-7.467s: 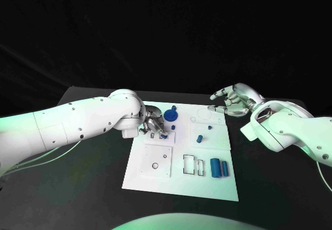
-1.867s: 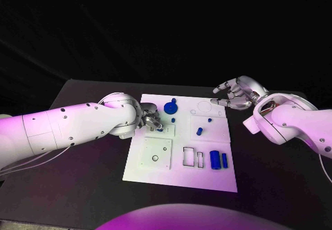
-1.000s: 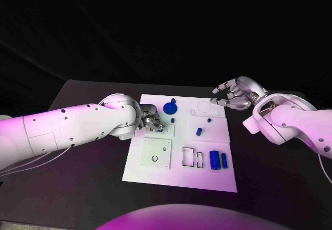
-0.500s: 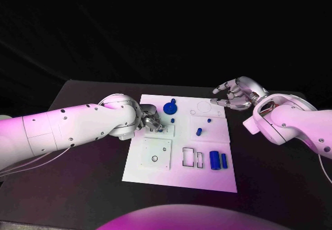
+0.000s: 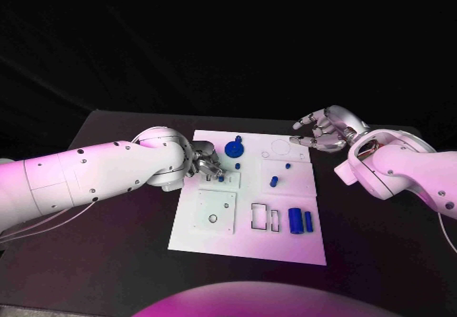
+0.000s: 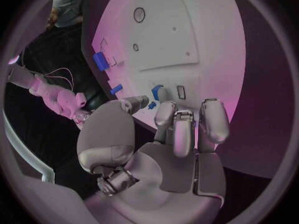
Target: Assemble the parts on the task board
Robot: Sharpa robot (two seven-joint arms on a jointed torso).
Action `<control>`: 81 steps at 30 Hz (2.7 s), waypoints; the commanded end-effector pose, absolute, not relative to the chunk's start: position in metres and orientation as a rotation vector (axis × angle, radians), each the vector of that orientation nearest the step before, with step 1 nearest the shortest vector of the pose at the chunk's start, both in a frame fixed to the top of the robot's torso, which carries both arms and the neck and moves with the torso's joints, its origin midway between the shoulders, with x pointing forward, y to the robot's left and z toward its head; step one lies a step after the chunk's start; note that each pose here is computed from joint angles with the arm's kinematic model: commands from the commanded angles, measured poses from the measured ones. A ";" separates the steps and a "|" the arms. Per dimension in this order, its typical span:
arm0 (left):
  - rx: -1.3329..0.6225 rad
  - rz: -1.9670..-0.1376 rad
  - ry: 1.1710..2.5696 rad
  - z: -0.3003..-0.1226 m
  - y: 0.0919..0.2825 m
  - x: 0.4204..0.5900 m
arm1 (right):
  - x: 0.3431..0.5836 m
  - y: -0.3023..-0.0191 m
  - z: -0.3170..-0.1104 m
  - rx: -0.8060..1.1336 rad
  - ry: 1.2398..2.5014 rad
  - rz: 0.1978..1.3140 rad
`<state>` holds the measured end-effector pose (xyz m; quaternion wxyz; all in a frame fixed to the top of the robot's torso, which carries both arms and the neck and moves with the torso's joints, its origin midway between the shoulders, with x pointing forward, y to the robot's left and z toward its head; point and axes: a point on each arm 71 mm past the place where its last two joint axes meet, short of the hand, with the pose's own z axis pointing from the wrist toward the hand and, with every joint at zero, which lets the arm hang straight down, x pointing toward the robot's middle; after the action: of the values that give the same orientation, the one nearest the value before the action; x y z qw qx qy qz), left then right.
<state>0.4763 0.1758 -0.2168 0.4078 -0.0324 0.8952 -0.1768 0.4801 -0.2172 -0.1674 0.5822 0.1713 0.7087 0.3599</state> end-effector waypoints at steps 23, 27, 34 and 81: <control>-0.074 -0.315 2.262 -0.153 0.208 0.540 | 0.482 -0.218 -0.174 0.396 1.669 0.836; -0.085 -0.278 2.270 -0.156 0.213 0.549 | 0.482 -0.218 -0.175 0.397 1.671 0.836; -0.088 -0.249 2.299 -0.163 0.214 0.555 | 0.482 -0.217 -0.175 0.396 1.670 0.838; -0.121 -0.244 2.402 -0.193 0.206 0.558 | 0.482 -0.214 -0.175 0.391 1.664 0.848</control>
<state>0.5588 0.2085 -0.1923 0.3609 -0.0480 0.9270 -0.0900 0.4818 -0.2154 -0.1749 0.5794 0.1720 0.7110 0.3595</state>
